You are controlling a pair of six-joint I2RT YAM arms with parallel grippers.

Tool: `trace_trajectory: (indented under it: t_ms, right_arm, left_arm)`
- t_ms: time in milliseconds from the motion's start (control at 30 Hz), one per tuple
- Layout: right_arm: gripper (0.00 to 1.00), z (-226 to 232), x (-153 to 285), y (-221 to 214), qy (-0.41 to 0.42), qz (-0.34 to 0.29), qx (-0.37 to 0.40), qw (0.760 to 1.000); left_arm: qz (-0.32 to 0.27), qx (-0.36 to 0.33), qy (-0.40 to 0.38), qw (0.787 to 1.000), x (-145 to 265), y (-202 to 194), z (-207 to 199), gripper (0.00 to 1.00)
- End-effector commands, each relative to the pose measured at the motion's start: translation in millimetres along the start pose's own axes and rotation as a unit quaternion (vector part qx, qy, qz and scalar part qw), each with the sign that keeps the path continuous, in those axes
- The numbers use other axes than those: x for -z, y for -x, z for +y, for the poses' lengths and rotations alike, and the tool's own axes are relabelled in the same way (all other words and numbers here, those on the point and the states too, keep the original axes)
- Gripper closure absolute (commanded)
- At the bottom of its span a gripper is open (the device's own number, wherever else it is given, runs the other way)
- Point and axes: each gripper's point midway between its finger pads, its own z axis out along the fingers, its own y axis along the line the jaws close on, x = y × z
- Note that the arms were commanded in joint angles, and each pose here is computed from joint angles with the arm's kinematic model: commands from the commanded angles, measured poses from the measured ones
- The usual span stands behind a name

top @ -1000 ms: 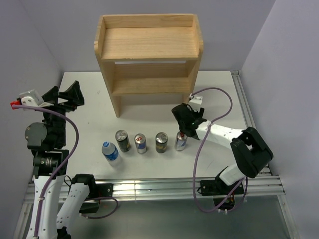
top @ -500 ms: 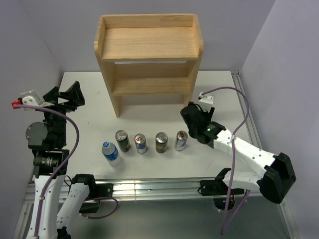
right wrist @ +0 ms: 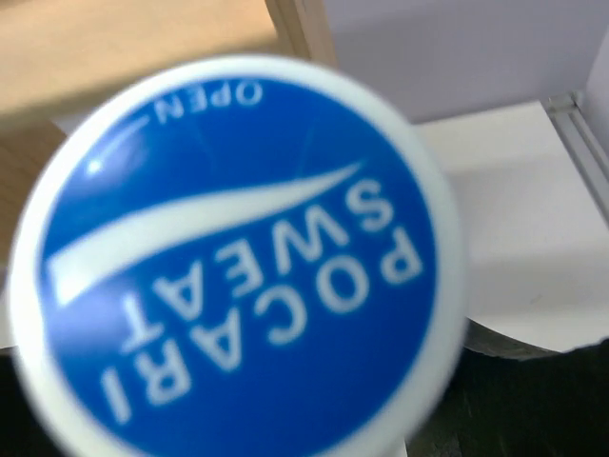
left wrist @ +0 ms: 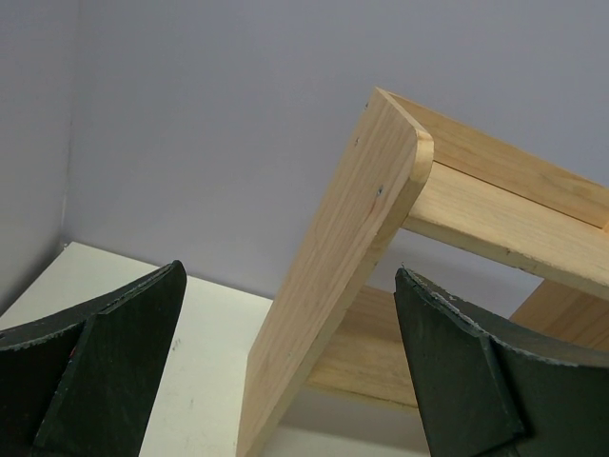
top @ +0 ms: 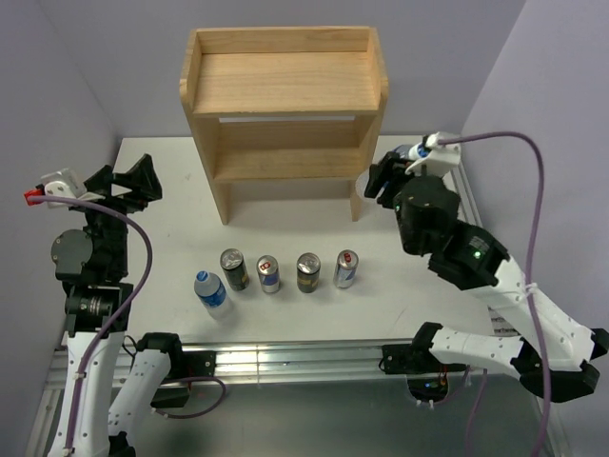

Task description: Place and organize the beverage onto the shelf

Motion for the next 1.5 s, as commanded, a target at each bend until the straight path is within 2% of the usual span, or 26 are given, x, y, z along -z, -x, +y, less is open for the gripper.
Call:
trace_trajectory:
  t_ms: [0,67,100,167,200,267,400,567,900,1300,1467]
  right_arm:
    - [1.00,12.5,25.8,92.6,0.046,-0.077,-0.046,0.995]
    - [1.00,27.2,23.8,100.2,0.063,-0.068,-0.029,0.995]
    - [1.00,30.1,30.2,123.1,0.073,-0.083,-0.035,0.993]
    - [1.00,44.7,21.7,126.6,0.074,-0.076,-0.013,0.994]
    - [1.00,48.2,27.3,147.6,0.084,-0.090,-0.018,0.992]
    - [1.00,63.9,17.7,150.8,0.086,-0.088,-0.001,0.992]
    - [1.00,79.3,18.1,190.4,0.095,-0.122,0.001,0.988]
    - [1.00,94.5,5.8,212.6,0.076,-0.148,0.024,0.986]
    - [1.00,98.7,-22.3,225.2,0.001,-0.189,0.074,0.979]
    - [1.00,92.4,-60.4,233.9,-0.004,-0.204,0.057,0.977]
    - [1.00,91.3,-76.8,225.5,-0.001,-0.191,0.050,0.980]
  left_arm:
    - [-0.008,-0.011,0.006,1.000,-2.8,2.2,3.4,0.02]
    - [-0.007,-0.012,0.006,1.000,-3.5,1.1,3.5,0.02]
    - [-0.006,-0.011,0.007,1.000,-3.5,0.6,4.1,0.02]
    - [-0.005,-0.012,0.008,1.000,-4.3,-0.7,4.9,0.02]
    - [-0.006,-0.013,0.008,1.000,-4.4,0.2,5.2,0.02]
    - [-0.003,-0.012,0.009,1.000,-5.4,-1.6,5.7,0.02]
    - [-0.006,-0.013,0.010,1.000,-4.9,0.1,6.3,0.02]
    - [-0.005,-0.012,0.006,1.000,-4.5,-0.2,4.9,0.02]
    - [-0.009,-0.014,0.009,1.000,-2.9,1.4,6.2,0.02]
    - [-0.010,-0.015,0.008,1.000,-2.9,1.8,6.1,0.02]
    - [-0.012,-0.017,0.008,1.000,-2.2,3.6,6.1,0.02]
